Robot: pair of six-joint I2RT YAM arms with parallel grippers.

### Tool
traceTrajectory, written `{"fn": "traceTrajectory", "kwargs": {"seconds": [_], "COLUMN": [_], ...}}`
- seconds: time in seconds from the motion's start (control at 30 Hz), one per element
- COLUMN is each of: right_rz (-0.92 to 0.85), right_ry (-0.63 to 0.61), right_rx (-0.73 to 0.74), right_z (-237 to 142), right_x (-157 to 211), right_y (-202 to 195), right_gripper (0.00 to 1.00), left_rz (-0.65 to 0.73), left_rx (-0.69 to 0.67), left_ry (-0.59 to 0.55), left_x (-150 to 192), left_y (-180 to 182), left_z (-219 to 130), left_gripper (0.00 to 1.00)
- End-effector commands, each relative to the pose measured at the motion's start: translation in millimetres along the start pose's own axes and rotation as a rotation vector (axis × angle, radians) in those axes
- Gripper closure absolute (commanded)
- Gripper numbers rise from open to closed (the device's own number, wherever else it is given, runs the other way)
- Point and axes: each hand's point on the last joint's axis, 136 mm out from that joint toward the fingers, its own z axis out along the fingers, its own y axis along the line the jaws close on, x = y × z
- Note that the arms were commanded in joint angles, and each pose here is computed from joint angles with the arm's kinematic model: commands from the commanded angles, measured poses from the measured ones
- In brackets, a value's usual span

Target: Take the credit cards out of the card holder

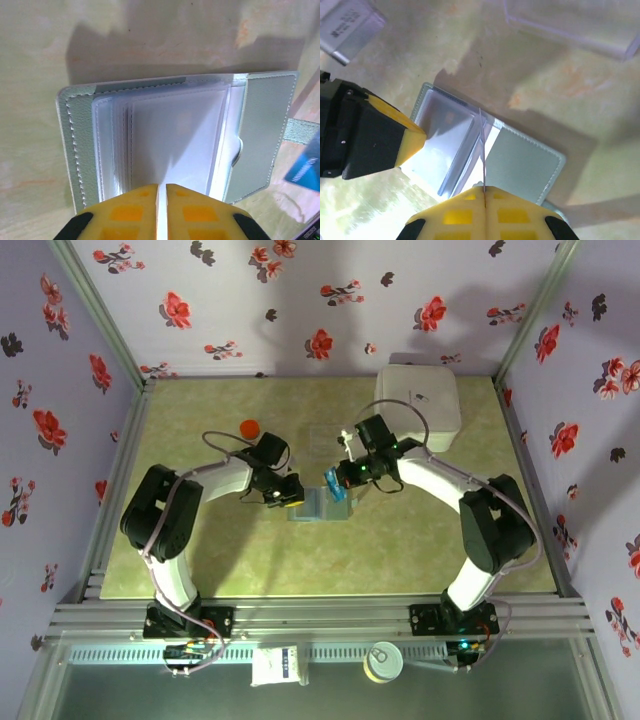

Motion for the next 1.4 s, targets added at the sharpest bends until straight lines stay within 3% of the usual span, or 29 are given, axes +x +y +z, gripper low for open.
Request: {"fn": "traceTrajectory", "kwargs": {"seconds": [0.0,0.2,0.4,0.93,1.37], "right_rz": [-0.290,-0.570,-0.762,-0.863,-0.924], "right_ry": [0.084,0.195,0.211,0.256,0.286], "right_rx": [0.065,0.097,0.098,0.074,-0.006], "right_z": [-11,-12,-12,11,41], "right_x": [-4,-20,-49,-110,-105], "right_y": [-9,-18,-18,-32,-45], "right_gripper": [1.00,1.00,1.00,1.00,1.00], "left_rz": [0.004,0.004,-0.012,-0.055,-0.059], "left_rx": [0.051,0.064,0.062,0.056,0.054], "left_ry": [-0.035,-0.062,-0.077,-0.097,-0.088], "left_x": [-4,-7,-5,-8,-7], "left_y": [-10,-9,0,19,20], "left_z": [-14,-25,-32,-44,-43], "left_gripper": [0.87,0.83,0.83,0.83,0.83]}}
